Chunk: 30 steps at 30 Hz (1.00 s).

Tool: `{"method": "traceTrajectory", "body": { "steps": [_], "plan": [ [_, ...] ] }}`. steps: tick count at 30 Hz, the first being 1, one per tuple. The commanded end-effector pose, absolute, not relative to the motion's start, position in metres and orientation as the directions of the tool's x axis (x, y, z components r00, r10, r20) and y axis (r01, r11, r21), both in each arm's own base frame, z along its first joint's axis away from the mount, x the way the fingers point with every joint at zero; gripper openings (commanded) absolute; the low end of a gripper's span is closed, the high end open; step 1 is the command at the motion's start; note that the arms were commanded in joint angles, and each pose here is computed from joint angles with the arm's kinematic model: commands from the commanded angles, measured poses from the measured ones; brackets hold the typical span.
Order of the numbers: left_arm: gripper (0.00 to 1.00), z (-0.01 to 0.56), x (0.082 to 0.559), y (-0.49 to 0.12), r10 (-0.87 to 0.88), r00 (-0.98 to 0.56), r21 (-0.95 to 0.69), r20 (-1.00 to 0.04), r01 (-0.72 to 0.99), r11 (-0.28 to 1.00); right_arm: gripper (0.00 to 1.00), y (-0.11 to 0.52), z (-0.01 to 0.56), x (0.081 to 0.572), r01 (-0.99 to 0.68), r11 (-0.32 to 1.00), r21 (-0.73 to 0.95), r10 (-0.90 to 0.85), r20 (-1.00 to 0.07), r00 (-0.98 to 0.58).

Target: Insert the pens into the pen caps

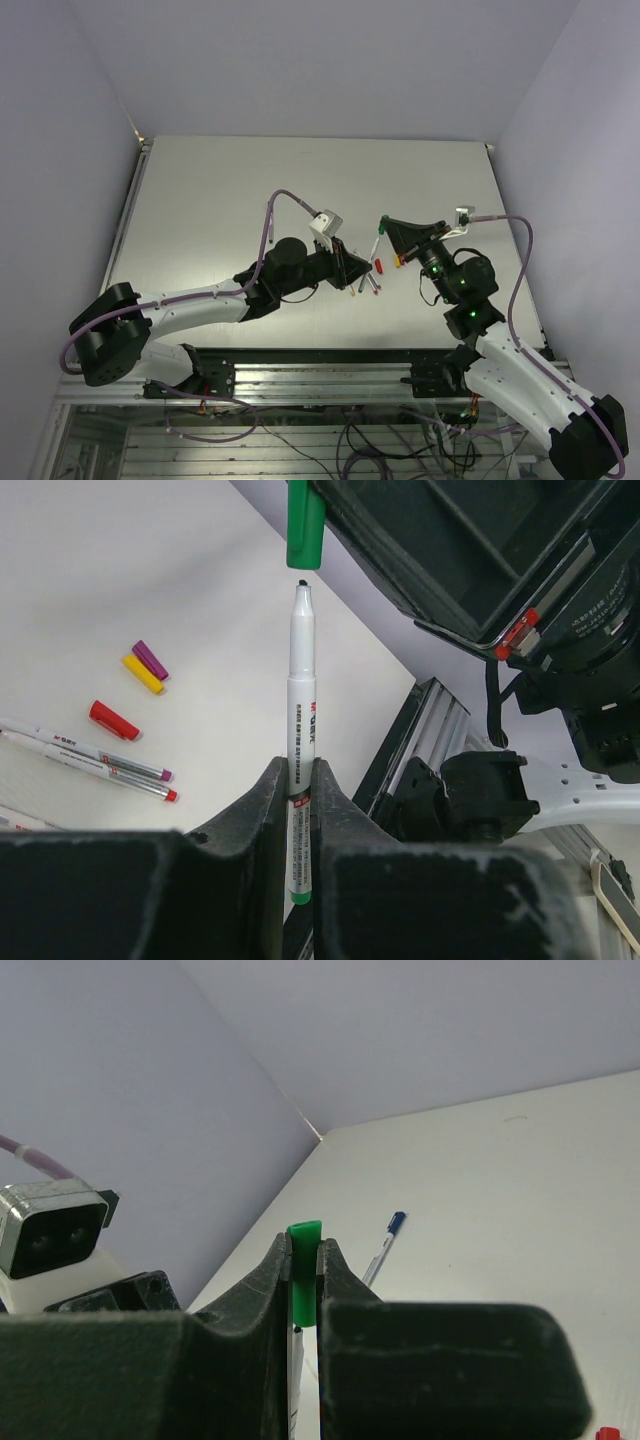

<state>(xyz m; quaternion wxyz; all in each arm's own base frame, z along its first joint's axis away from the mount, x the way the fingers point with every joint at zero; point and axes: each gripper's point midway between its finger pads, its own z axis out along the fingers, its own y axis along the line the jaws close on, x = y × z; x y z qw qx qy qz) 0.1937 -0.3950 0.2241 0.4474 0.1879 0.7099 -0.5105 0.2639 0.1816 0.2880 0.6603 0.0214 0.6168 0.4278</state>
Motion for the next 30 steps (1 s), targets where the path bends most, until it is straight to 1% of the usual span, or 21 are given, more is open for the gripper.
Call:
{"method": "traceTrajectory", "body": {
  "steps": [1, 11, 30],
  "plan": [
    [0.07, 0.250, 0.198, -0.401, -0.247, -0.478, -0.538, -0.843, 0.750, 0.384, 0.00, 0.185, 0.290, 0.259, -0.560, 0.608, 0.563, 0.604, -0.786, -0.135],
    [0.07, 0.247, 0.202, -0.398, -0.250, -0.474, -0.536, -0.844, 0.739, 0.408, 0.00, 0.187, 0.289, 0.256, -0.566, 0.592, 0.574, 0.609, -0.778, -0.153],
    [0.07, 0.248, 0.202, -0.401, -0.255, -0.475, -0.539, -0.842, 0.741, 0.400, 0.00, 0.190, 0.279, 0.258, -0.565, 0.571, 0.595, 0.626, -0.761, -0.170]
  ]
}}
